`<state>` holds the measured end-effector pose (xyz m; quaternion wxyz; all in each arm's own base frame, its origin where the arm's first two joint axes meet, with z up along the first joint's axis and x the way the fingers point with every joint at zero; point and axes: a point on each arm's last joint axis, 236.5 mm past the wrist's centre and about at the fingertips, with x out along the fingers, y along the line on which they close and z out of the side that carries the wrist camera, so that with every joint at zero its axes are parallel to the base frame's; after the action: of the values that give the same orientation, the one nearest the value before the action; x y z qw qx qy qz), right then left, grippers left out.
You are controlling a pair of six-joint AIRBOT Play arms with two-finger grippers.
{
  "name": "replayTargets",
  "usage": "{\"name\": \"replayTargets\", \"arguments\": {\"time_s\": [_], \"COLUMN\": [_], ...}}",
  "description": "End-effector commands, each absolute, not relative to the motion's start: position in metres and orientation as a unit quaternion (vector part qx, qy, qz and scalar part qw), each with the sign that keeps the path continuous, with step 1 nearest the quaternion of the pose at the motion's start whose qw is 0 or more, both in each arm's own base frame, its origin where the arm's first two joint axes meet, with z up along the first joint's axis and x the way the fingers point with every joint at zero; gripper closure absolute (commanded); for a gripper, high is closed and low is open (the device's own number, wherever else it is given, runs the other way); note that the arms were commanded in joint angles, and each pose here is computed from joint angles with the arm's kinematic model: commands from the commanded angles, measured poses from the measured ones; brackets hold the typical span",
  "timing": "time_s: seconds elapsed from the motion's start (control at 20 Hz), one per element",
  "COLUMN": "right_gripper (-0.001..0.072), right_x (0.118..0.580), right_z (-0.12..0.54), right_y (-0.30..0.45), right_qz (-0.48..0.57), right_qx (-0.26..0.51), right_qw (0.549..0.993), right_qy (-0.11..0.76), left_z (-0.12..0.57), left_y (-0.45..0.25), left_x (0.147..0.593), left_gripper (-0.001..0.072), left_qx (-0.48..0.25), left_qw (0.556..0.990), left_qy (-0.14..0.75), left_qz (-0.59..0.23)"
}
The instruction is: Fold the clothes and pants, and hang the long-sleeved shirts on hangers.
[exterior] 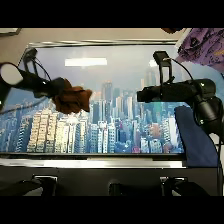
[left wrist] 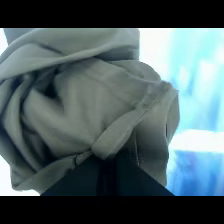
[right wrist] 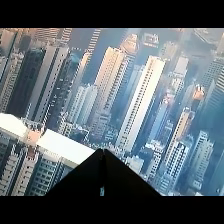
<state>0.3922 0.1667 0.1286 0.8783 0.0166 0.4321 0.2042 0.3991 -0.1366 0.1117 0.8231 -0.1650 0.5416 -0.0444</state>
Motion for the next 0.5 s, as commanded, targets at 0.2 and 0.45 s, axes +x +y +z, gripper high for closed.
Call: {"name": "replayTargets", "arguments": {"time_s": [0.2,0.45], "right_gripper": [0.0682,0.0682], "right_x": [0.392,0.392], "right_z": [0.129,0.129], "right_y": [0.167,0.167], "right_qz": [0.205,0.205], "right_qx": [0.017,0.017], "right_qw": [0.878,0.879], "right_qy": [0.431,0.431], "left_z": [0.021,0.011], "left_y": [-0.259,-0.238], "left_x": [0.288,0.288], "left_gripper": [0.0694,-0.0013], "left_qx": [-0.184,-0.166], "left_qw": [0.774,0.775], "left_qy": [0.600,0.607], "left_qz": [-0.082,-0.055]}}
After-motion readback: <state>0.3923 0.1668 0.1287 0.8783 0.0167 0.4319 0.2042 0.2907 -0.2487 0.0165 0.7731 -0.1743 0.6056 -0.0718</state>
